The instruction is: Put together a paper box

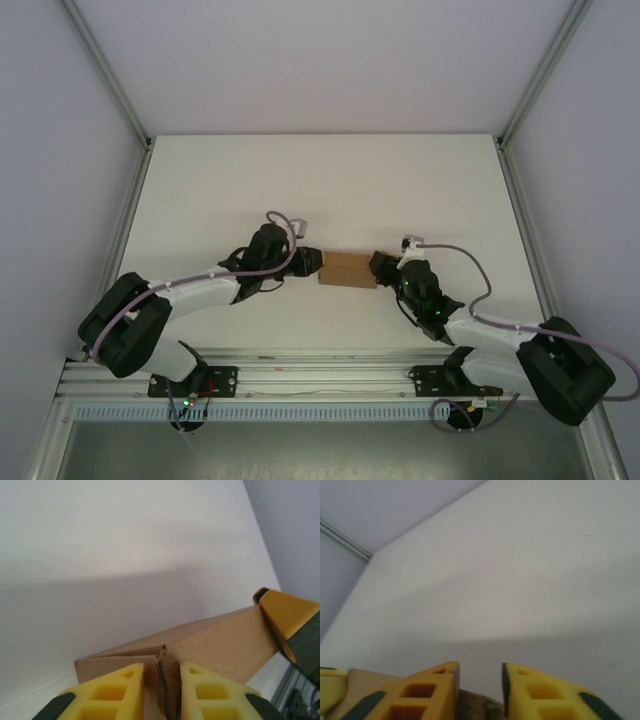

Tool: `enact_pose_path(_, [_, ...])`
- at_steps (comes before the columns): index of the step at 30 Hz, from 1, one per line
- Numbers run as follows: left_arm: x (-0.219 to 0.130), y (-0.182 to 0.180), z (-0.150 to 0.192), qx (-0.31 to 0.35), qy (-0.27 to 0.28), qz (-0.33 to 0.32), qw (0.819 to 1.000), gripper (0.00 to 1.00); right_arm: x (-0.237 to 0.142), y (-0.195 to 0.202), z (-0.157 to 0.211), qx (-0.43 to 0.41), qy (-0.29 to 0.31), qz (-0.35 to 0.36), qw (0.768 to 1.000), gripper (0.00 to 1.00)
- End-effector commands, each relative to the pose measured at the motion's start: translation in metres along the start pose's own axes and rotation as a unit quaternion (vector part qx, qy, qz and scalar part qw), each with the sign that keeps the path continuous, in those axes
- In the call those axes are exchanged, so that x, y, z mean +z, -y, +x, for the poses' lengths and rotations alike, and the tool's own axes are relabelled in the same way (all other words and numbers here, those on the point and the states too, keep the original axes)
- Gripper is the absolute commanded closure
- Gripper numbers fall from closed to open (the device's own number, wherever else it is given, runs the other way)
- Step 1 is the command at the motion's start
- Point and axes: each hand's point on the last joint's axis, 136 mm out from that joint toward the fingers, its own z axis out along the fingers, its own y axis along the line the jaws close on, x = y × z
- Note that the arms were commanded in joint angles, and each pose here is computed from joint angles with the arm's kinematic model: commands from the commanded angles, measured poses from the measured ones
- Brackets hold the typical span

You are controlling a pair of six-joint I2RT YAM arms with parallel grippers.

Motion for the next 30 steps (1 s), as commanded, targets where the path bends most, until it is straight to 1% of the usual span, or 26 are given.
enact_pose_path(1, [0.001, -0.031, 0.027, 0.015, -0.074, -0.078, 0.994, 0.71, -0.010, 0.044, 0.031, -0.050, -0.081, 0.110, 0.989, 0.62])
enact_pose_path(3, [0.001, -0.026, 0.017, 0.027, -0.068, -0.081, 0.994, 0.58, -0.011, 0.038, 0.022, -0.053, -0.082, 0.117, 0.988, 0.54])
enact_pose_path(6, [-0.005, -0.013, -0.005, 0.045, -0.043, -0.081, 0.995, 0.39, -0.009, 0.020, 0.008, -0.054, -0.087, 0.104, 0.989, 0.46])
enact_pose_path(8, [-0.011, -0.004, -0.023, 0.057, -0.019, -0.083, 0.995, 0.20, -0.008, 0.010, -0.005, -0.058, -0.082, 0.104, 0.990, 0.42])
enact_pose_path(9, [-0.015, 0.000, -0.030, 0.065, -0.008, -0.084, 0.994, 0.08, -0.009, 0.008, -0.014, -0.059, -0.074, 0.112, 0.989, 0.41])
enact_pose_path(10, [-0.019, 0.003, -0.038, 0.072, 0.001, -0.088, 0.993, 0.00, -0.010, 0.006, -0.022, -0.060, -0.068, 0.120, 0.989, 0.40])
enact_pose_path(14, [-0.039, 0.006, -0.068, 0.094, 0.049, -0.130, 0.986, 0.00, -0.010, -0.018, -0.040, -0.113, -0.077, 0.097, 0.986, 0.28])
enact_pose_path(16, [-0.051, 0.002, -0.082, 0.098, 0.072, -0.154, 0.980, 0.00, -0.010, -0.031, -0.044, -0.153, -0.092, 0.074, 0.981, 0.19])
enact_pose_path(19, [-0.066, -0.011, -0.093, 0.093, 0.095, -0.187, 0.973, 0.00, -0.011, -0.050, -0.043, -0.215, -0.125, 0.031, 0.968, 0.08])
enact_pose_path(20, [-0.071, -0.016, -0.096, 0.089, 0.100, -0.194, 0.972, 0.00, -0.011, -0.059, -0.040, -0.239, -0.134, 0.007, 0.962, 0.07])
enact_pose_path(21, [-0.075, -0.023, -0.097, 0.085, 0.105, -0.203, 0.970, 0.00, -0.013, -0.069, -0.031, -0.280, -0.153, -0.035, 0.947, 0.03])
enact_pose_path(22, [-0.079, -0.029, -0.099, 0.080, 0.109, -0.211, 0.968, 0.00, -0.017, -0.077, -0.021, -0.325, -0.170, -0.076, 0.927, 0.00])
enact_pose_path(24, [-0.087, -0.045, -0.098, 0.067, 0.113, -0.230, 0.964, 0.00, -0.030, -0.084, 0.006, -0.421, -0.219, -0.153, 0.867, 0.00])
enact_pose_path(25, [-0.091, -0.052, -0.098, 0.060, 0.114, -0.238, 0.963, 0.00, -0.033, -0.083, 0.014, -0.452, -0.237, -0.168, 0.843, 0.00])
enact_pose_path(26, [-0.094, -0.060, -0.096, 0.052, 0.111, -0.245, 0.962, 0.00, -0.033, -0.081, 0.015, -0.475, -0.247, -0.170, 0.827, 0.00])
enact_pose_path(30, [-0.103, -0.080, -0.087, 0.034, 0.107, -0.267, 0.957, 0.00, -0.021, -0.073, 0.017, -0.521, -0.292, -0.151, 0.787, 0.00])
